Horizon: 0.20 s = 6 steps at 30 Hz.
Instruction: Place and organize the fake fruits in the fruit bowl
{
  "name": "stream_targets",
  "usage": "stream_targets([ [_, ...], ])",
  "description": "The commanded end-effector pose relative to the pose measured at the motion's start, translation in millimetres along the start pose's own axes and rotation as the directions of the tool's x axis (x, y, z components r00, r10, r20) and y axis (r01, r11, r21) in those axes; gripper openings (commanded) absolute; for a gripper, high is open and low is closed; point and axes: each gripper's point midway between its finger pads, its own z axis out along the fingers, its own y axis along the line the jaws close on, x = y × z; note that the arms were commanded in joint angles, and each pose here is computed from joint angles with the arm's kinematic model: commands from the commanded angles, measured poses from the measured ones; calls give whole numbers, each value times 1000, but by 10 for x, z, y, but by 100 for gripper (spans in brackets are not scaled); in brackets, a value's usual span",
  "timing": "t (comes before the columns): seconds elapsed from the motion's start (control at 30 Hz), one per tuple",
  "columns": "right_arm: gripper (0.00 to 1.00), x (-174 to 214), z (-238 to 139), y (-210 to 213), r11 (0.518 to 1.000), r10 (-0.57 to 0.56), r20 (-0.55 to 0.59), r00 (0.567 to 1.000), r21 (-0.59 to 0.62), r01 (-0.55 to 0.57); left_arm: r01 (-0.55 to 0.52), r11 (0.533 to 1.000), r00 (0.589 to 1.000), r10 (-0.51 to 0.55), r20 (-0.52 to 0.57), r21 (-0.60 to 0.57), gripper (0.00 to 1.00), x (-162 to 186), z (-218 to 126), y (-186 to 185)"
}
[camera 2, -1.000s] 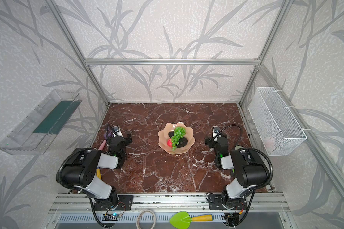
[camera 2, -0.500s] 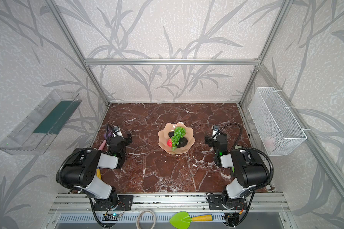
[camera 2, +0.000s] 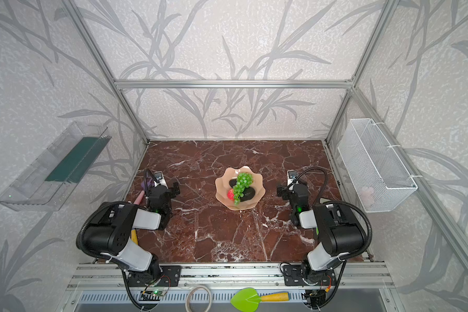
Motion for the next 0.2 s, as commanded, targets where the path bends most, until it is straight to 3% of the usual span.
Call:
stream_targets([
  [0.0,99,-83,27,-63,999,3,15,1000,40,-4,13,1000,1000,-13,24,-7,99,-100,20,18],
  [0.17,99,-80,33,-72,999,12,10,1000,38,-13,13,1000,1000,-13,25,-6,99,-102,19,15],
])
